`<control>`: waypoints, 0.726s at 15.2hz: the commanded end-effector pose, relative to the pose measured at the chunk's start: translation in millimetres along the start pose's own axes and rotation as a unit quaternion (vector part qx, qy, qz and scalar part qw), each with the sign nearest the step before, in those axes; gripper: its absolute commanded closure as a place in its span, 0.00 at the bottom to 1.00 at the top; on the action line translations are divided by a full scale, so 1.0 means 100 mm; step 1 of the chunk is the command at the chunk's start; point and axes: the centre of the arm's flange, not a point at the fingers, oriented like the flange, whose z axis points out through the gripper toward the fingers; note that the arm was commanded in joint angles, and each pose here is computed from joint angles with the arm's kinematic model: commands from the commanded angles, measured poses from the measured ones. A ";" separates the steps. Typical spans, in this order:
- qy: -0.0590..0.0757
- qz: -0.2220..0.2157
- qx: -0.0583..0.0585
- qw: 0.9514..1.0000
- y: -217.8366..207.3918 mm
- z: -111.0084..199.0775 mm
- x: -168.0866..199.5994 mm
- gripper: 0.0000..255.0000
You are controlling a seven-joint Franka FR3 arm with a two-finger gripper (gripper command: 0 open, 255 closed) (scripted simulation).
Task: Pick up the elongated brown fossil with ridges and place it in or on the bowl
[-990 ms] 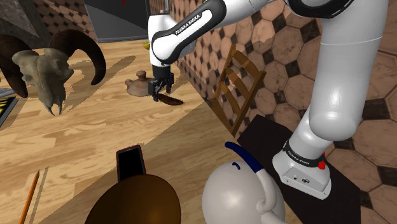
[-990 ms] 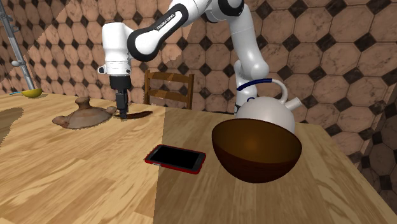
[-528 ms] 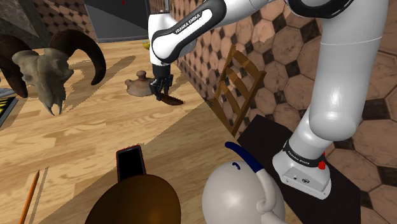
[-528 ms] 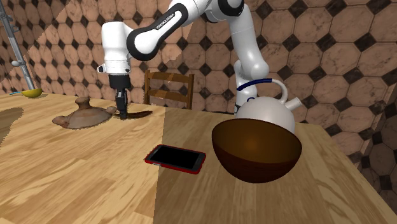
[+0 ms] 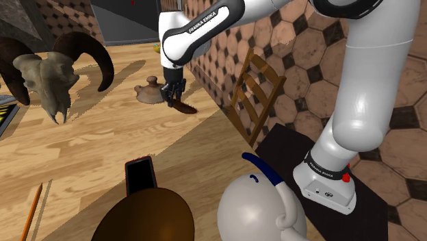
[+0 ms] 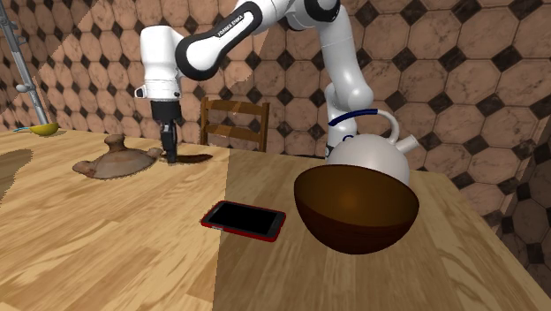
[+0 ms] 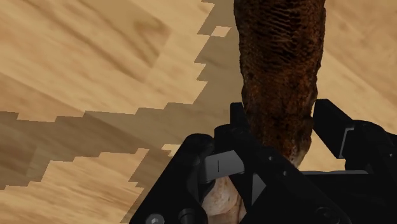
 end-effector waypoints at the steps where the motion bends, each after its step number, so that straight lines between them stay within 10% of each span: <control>1: -0.001 0.000 0.000 1.000 -0.01 -0.09 0.00 1.00; 11: -0.001 0.000 0.000 1.000 -0.05 -0.62 0.02 1.00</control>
